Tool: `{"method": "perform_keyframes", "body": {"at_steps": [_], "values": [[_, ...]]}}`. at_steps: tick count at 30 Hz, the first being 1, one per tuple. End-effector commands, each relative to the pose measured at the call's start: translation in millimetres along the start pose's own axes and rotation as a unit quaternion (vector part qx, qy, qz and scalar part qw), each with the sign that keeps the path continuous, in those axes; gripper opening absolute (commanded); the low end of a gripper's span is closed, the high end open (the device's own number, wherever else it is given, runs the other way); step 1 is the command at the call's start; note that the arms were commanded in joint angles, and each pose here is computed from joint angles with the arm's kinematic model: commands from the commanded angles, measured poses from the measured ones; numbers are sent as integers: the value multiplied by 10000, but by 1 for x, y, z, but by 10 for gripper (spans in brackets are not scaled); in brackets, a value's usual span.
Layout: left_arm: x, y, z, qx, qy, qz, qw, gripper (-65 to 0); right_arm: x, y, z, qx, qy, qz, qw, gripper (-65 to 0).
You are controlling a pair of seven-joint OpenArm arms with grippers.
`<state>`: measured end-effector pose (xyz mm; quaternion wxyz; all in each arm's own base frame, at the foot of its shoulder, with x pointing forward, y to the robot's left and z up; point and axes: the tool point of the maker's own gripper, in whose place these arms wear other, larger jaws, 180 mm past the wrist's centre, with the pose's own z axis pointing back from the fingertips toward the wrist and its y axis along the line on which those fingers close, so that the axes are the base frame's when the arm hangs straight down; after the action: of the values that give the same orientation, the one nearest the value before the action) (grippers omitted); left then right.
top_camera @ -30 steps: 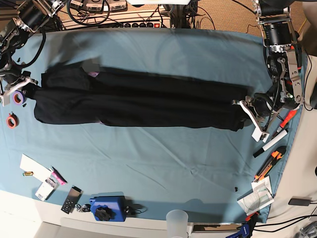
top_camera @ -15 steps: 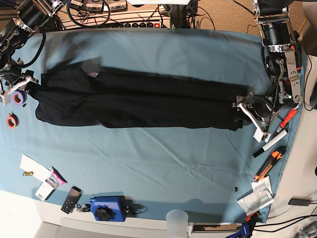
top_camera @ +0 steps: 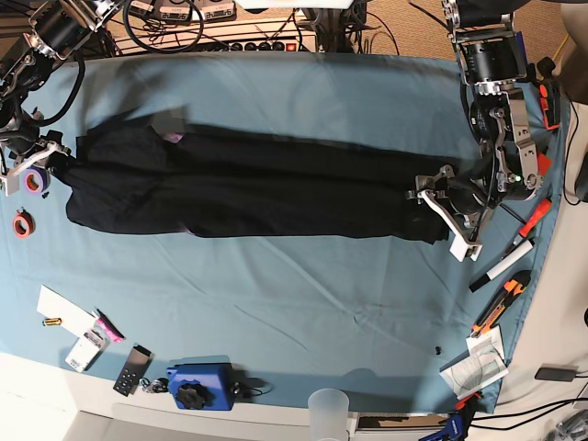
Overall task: Layout the t-shirt on the table in an organized manner, then fold the t-shirt properly
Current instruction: 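Release the shirt with both grippers and raise them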
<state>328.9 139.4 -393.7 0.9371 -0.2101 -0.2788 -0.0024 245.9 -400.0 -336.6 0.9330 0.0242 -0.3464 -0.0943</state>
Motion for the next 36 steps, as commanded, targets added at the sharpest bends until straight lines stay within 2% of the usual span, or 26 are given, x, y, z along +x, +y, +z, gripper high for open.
{"method": "perform_keyframes", "body": {"at_steps": [1,4,8,9,16,24,30,36], "values": [[-11,1,0,49,290,2,9996,-294,23,-4,9,-53,-337,134,9993,-448],[-11,1,0,47,293,2,9996,-415,24,-4,9,-50,-381,132,9992,-448],[-11,2,0,60,298,-6,9995,-633,28,1,9,94,-499,85,9987,-448],[-11,2,0,68,297,-2,9995,-650,31,3,10,158,-556,64,9983,-448],[-10,10,4,153,317,-201,9992,-650,39,13,11,431,-780,-22,9960,-448],[5,52,29,680,306,-470,9961,-650,48,29,15,892,-1038,-157,9905,-448],[17,73,47,947,251,-503,9939,-650,48,29,15,894,-1045,-156,9904,-448],[29,67,60,1012,143,-831,9913,-650,49,29,15,895,-1073,-157,9901,-448]]}}
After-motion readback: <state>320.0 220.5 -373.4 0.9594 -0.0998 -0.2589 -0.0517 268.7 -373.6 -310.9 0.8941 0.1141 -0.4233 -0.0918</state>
